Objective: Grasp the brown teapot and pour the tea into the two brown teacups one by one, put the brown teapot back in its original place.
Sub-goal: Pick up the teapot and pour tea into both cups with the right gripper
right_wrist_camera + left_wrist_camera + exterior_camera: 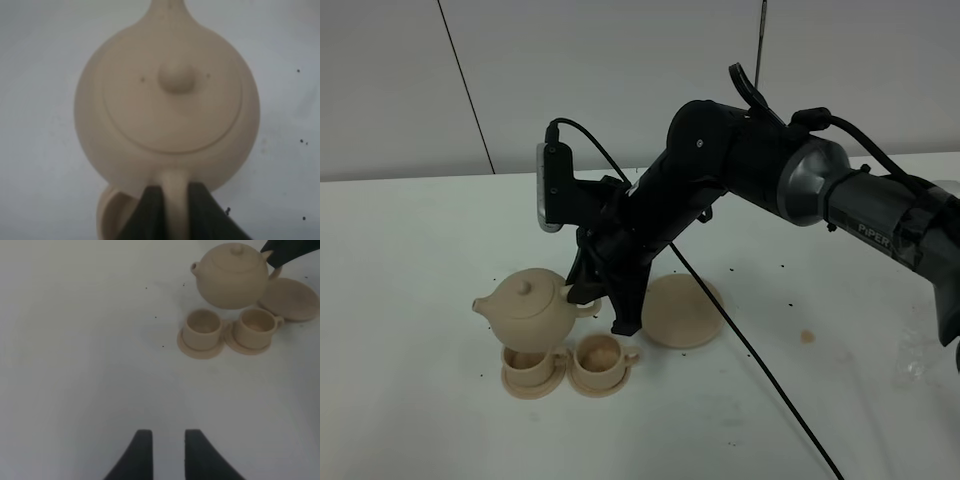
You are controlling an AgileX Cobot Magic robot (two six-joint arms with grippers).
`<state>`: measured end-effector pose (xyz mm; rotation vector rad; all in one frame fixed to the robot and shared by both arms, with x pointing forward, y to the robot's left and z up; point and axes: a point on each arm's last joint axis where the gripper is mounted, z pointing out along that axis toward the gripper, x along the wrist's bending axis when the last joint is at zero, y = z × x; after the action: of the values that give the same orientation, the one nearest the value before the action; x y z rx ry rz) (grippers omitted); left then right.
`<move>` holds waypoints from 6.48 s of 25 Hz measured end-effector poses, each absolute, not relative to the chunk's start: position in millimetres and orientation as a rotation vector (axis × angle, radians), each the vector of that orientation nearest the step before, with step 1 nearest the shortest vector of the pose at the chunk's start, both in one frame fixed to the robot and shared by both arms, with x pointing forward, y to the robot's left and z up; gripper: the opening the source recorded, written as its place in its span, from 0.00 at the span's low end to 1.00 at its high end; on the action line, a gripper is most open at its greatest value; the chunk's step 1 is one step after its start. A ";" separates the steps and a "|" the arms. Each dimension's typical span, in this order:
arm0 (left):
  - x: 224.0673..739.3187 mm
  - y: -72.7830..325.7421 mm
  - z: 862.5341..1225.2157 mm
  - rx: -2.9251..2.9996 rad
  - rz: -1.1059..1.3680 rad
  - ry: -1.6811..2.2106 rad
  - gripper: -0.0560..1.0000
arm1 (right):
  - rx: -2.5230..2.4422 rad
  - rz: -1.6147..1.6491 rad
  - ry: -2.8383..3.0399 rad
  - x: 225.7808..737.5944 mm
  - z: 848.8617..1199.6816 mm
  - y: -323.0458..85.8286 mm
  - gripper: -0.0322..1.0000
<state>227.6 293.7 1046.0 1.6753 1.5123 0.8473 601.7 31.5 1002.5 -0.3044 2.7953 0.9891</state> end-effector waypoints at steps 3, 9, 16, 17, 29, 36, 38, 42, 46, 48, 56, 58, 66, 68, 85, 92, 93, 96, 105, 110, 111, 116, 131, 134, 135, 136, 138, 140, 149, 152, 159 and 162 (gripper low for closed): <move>227.6 293.7 1046.0 1.675 0.847 1.512 0.27 | -0.304 0.977 2.798 603.3 998.1 32.0 0.13; 227.6 293.7 1046.0 1.675 0.847 1.512 0.27 | -0.306 0.934 2.807 607.3 984.9 32.5 0.13; 227.6 293.7 1046.0 1.675 0.847 1.512 0.27 | -0.321 0.885 2.789 609.8 983.8 30.8 0.13; 227.6 293.7 1046.0 1.675 0.847 1.512 0.27 | -0.321 0.880 2.790 610.0 983.7 30.6 0.13; 227.6 293.7 1046.0 1.675 0.847 1.512 0.27 | -0.351 0.747 2.765 609.1 1000.9 20.2 0.13; 227.6 293.7 1046.0 1.675 0.847 1.512 0.27 | -0.406 0.685 2.745 603.8 1012.0 18.7 0.13; 227.6 293.7 1046.0 1.675 0.847 1.512 0.27 | -0.432 0.641 2.738 600.5 1011.6 21.7 0.13; 227.6 293.7 1046.0 1.675 0.847 1.512 0.27 | -0.474 0.583 2.720 590.8 1011.0 32.5 0.13; 227.6 293.7 1046.0 1.675 0.847 1.512 0.27 | -0.516 0.563 2.700 583.3 1011.5 41.1 0.13; 227.6 293.7 1046.0 1.675 0.847 1.512 0.27 | -0.531 0.537 2.691 581.0 1011.2 43.5 0.13; 227.6 293.7 1046.0 1.675 0.847 1.512 0.27 | -0.574 0.426 2.648 572.5 1010.4 52.1 0.13; 227.6 293.7 1046.0 1.675 0.847 1.512 0.27 | -0.579 0.414 2.643 572.8 1010.4 51.8 0.13; 227.6 293.7 1046.0 1.675 0.847 1.512 0.27 | -0.592 0.382 2.630 574.2 1010.3 50.4 0.13; 227.6 293.7 1046.0 1.675 0.847 1.512 0.27 | -0.596 0.373 2.626 574.7 1010.3 50.0 0.13; 227.6 293.7 1046.0 1.675 0.847 1.512 0.27 | -0.626 0.290 2.592 578.4 1010.4 46.2 0.13; 227.6 293.7 1046.0 1.675 0.847 1.512 0.27 | -0.668 0.232 2.570 573.1 1010.2 50.3 0.13; 227.6 293.7 1046.0 1.675 0.847 1.512 0.27 | -0.669 0.228 2.568 571.2 1010.3 52.0 0.13; 227.6 293.7 1046.0 1.675 0.847 1.512 0.27 | -0.675 0.229 2.566 567.8 1010.3 55.1 0.13; 227.6 293.7 1046.0 1.675 0.847 1.512 0.27 | -0.711 0.217 2.548 560.5 1010.5 61.9 0.13; 227.6 293.7 1046.0 1.675 0.847 1.512 0.27 | -0.735 0.198 2.526 557.4 1011.0 65.1 0.13; 227.6 293.7 1046.0 1.675 0.847 1.512 0.27 | -0.735 0.198 2.525 557.5 1011.0 65.2 0.13; 227.6 293.7 1046.0 1.675 0.847 1.512 0.27 | -0.738 0.197 2.517 557.3 1011.3 65.9 0.13; 227.6 293.7 1046.0 1.675 0.847 1.512 0.27 | -0.754 0.173 2.485 559.0 1012.3 65.9 0.13; 227.6 293.7 1046.0 1.675 0.847 1.512 0.27 | -0.757 0.165 2.480 559.5 1012.4 65.6 0.13; 227.6 293.7 1046.0 1.675 0.847 1.512 0.27 | -0.757 0.164 2.480 559.5 1012.5 65.6 0.13; 227.6 293.7 1046.0 1.675 0.847 1.512 0.27 | -0.757 0.164 2.480 559.5 1012.5 65.6 0.13; 227.6 293.7 1046.0 1.675 0.847 1.512 0.27 | -0.759 0.163 2.480 559.5 1012.5 65.6 0.13; 227.6 293.7 1046.0 1.675 0.847 1.512 0.27 | -0.759 0.163 2.480 559.5 1012.5 65.6 0.13; 227.6 293.7 1046.0 1.675 0.847 1.512 0.27 | -0.761 0.161 2.474 559.8 1012.6 65.6 0.13; 227.6 293.7 1046.0 1.675 0.847 1.512 0.27 | -0.771 0.139 2.460 560.2 1013.0 65.4 0.13; 227.6 293.7 1046.0 1.675 0.847 1.512 0.27 | -0.786 0.116 2.438 555.5 1013.7 69.8 0.13; 227.6 293.7 1046.0 1.675 0.847 1.512 0.27 | -0.786 0.115 2.437 555.6 1013.7 69.7 0.13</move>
<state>227.6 293.7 1046.0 1.6753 1.5123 0.8473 555.6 69.7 1013.7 -0.7859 2.4371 0.1149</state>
